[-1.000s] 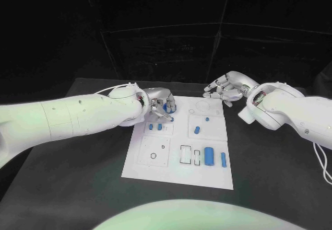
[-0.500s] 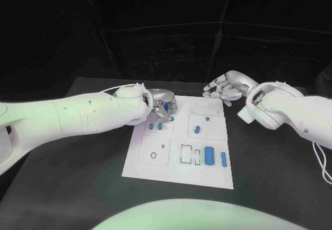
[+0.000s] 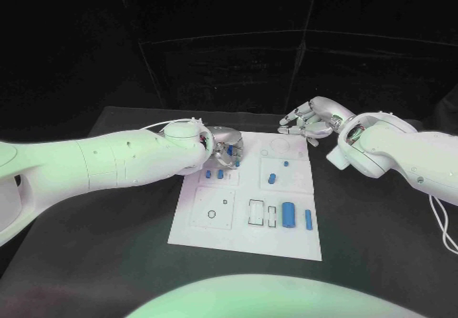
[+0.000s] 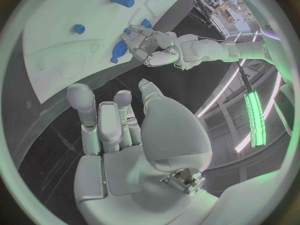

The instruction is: Assemble the parts on the task board

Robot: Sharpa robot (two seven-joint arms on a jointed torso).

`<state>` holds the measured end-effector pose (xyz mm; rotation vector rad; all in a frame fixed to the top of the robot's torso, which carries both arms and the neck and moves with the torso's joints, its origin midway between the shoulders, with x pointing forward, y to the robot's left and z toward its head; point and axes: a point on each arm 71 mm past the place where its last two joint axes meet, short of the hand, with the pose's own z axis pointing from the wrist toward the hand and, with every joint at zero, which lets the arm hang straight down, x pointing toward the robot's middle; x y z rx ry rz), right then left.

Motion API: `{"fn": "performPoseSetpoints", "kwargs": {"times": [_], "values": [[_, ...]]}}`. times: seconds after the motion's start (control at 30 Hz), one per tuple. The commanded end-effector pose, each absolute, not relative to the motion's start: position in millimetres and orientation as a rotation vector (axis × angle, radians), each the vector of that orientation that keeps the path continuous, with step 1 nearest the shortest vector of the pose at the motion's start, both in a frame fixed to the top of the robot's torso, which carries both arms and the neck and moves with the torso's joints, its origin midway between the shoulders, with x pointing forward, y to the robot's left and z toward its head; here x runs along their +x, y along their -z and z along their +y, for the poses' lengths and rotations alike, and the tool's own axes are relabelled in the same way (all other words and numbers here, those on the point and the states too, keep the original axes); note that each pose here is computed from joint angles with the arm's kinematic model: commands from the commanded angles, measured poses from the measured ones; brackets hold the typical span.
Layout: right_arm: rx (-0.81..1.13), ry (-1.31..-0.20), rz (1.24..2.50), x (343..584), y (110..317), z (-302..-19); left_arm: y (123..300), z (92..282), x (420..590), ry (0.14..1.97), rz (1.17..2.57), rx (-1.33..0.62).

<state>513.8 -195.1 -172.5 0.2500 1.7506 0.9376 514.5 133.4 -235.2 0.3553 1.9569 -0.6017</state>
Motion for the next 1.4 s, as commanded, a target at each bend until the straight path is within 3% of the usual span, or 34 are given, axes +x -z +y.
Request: {"fn": "performPoseSetpoints", "kwargs": {"times": [0.03,1.07,1.4], "values": [[0.242,-0.946,1.740,513.9,170.7,-194.0,236.1,131.6,514.7,0.599,1.969,0.374],[0.240,-0.948,1.744,514.6,171.3,-191.6,239.8,126.1,519.9,0.594,1.989,0.388],[0.239,-0.949,1.745,514.7,171.3,-191.5,235.4,127.7,522.0,0.643,1.916,0.346]]}}
